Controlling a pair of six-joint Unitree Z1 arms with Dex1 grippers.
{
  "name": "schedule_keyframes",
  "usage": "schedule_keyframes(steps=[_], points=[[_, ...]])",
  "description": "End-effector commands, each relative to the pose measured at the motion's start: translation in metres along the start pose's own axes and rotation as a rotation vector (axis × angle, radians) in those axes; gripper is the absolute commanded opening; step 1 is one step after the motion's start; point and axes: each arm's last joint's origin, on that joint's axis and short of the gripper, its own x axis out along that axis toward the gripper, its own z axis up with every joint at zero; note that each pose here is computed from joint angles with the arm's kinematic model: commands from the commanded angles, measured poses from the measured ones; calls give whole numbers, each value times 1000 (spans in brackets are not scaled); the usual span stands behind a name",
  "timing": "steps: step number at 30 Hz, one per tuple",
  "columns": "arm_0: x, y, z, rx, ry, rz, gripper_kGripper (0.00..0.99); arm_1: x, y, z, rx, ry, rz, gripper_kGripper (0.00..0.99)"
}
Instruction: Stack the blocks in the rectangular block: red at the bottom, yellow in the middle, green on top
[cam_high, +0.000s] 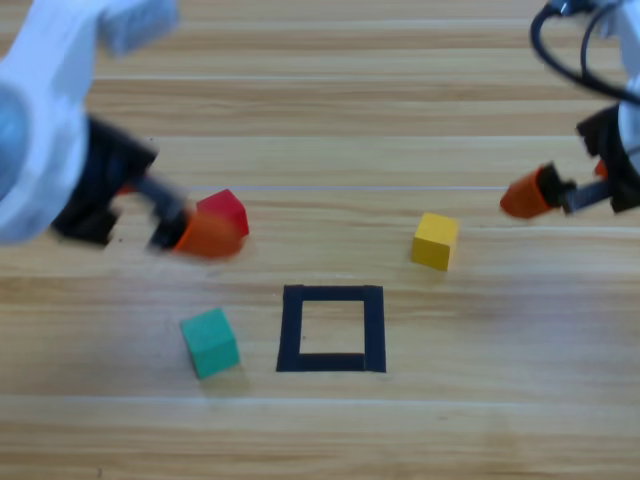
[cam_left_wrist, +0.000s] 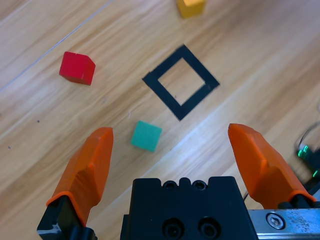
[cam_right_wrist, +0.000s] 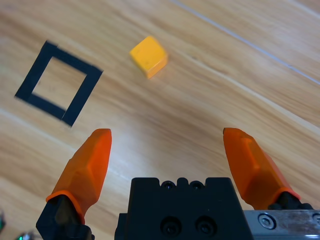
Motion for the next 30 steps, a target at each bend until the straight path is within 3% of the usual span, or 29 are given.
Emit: schedule_keyframes(steps=[1, 5, 12, 20, 24, 30], points=[[27, 14, 41, -348, 36, 189, 990, 18, 9, 7, 92, 0, -49, 985], [50, 26, 64, -552, 87, 280, 969, 24, 10, 10, 218, -10, -86, 985], [83, 56, 68, -855, 172, 390, 971, 52, 22, 28, 317, 18, -73, 985], [151, 66, 97, -969, 346, 528, 962, 80, 36, 47, 444, 70, -58, 986], [181, 78, 102, -1015, 418, 529, 962, 102, 43, 56, 492, 115, -88, 989], [193, 105, 102, -1114, 460, 483, 963, 147, 57, 69, 517, 237, -146, 986]])
